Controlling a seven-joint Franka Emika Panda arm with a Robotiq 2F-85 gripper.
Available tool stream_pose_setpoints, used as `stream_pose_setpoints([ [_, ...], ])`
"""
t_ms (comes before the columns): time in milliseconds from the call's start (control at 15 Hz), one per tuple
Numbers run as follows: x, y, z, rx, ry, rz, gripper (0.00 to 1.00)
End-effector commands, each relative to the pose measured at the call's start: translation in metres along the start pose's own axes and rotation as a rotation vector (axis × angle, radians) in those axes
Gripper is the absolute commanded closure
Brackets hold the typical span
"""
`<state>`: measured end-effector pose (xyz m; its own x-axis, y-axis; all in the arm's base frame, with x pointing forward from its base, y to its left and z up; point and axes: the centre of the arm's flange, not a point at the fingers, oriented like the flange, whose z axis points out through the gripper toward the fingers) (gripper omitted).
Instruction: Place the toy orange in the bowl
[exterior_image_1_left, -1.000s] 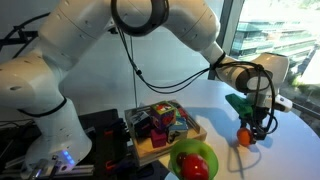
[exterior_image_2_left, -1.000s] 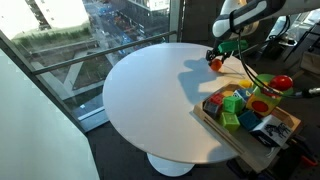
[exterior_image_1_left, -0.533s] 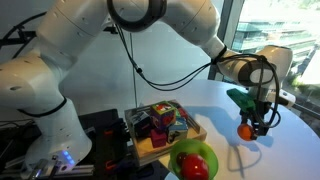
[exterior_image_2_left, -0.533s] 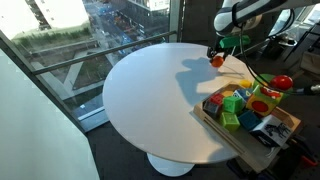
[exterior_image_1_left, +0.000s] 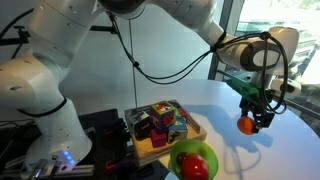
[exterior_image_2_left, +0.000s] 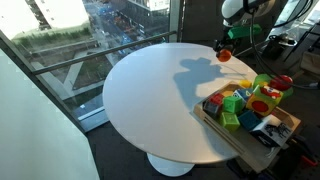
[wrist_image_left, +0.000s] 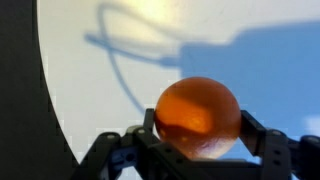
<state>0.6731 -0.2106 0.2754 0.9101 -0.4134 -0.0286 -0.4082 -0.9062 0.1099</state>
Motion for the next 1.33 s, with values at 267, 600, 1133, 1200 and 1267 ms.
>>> stream_pose_setpoints([
  [267, -0.067, 0.023, -0.026, -0.054, -0.007, -0.09, 0.44],
  [600, -0.096, 0.026, -0.022, -0.073, -0.018, -0.151, 0.44],
  [1133, -0.149, 0.077, -0.045, -0.112, -0.051, -0.271, 0.44],
  [1200, -0.154, 0.081, -0.047, -0.117, -0.053, -0.284, 0.44],
  [1267, -0.159, 0.084, -0.048, -0.123, -0.058, -0.3, 0.44],
])
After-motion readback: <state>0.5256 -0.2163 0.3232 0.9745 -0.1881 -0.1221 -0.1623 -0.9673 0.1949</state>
